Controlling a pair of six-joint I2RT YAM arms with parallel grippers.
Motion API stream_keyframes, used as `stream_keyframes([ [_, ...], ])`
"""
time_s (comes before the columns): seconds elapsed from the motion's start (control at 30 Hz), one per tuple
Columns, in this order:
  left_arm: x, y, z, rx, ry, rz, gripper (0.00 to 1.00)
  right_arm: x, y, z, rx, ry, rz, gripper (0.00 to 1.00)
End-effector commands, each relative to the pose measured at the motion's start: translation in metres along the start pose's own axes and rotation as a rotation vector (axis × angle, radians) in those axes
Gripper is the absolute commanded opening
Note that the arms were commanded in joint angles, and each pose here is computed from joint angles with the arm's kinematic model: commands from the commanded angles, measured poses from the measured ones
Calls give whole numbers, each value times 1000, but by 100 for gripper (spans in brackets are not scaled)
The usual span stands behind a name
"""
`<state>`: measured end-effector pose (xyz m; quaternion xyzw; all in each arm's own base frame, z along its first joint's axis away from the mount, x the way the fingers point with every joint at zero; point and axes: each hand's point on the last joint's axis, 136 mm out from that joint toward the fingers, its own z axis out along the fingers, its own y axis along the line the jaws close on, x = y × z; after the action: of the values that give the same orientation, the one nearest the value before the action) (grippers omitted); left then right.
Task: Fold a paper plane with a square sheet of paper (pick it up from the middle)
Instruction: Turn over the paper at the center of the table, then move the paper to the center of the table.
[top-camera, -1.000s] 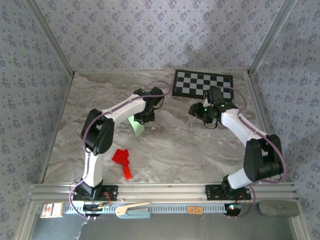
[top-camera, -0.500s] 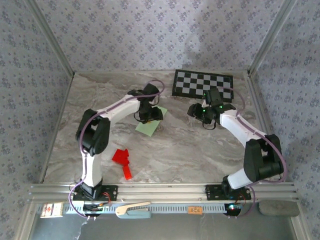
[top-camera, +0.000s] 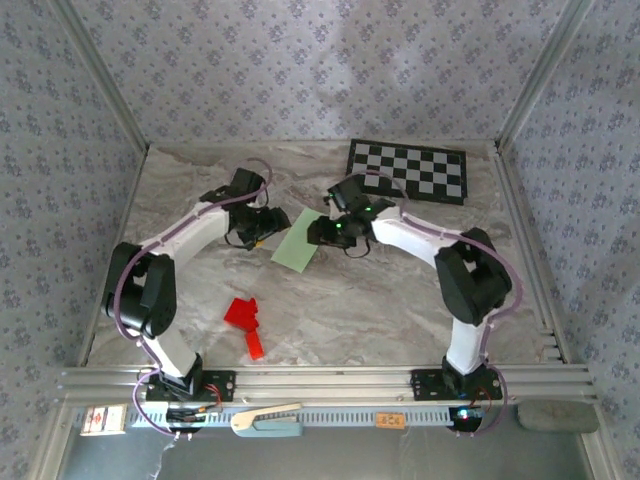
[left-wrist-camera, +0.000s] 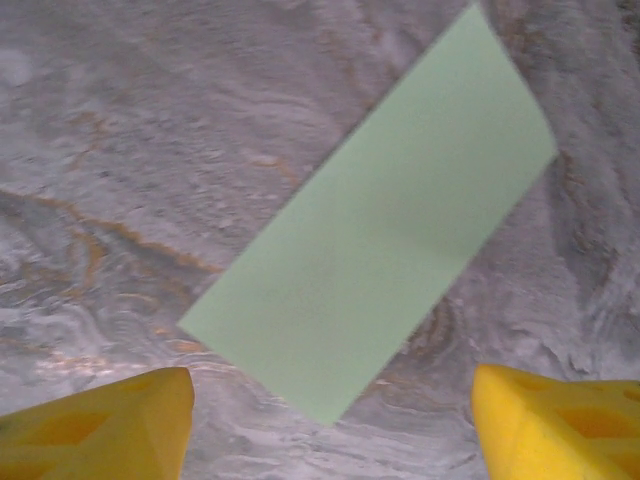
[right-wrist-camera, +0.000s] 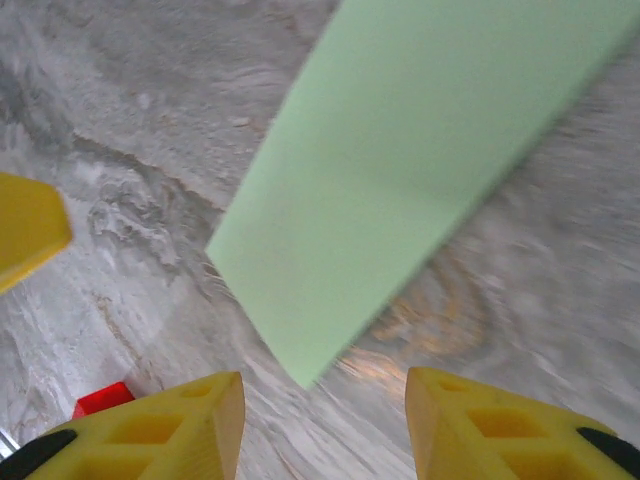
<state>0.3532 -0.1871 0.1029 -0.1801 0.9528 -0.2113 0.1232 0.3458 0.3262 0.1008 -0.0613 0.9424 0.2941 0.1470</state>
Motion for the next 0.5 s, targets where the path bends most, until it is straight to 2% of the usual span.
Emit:
stream_keyframes([
  [0.0, -8, 10, -15, 15, -67, -61, 81, 5, 22, 20, -46, 59, -39, 47],
  [0.23, -9, 33, -18, -5, -92, -121, 85, 19, 25, 62, -18, 170, -68, 45],
  [0.47, -10, 38, -17, -13, -96, -136, 87, 41, 0, 75, 66, 260, -103, 45],
])
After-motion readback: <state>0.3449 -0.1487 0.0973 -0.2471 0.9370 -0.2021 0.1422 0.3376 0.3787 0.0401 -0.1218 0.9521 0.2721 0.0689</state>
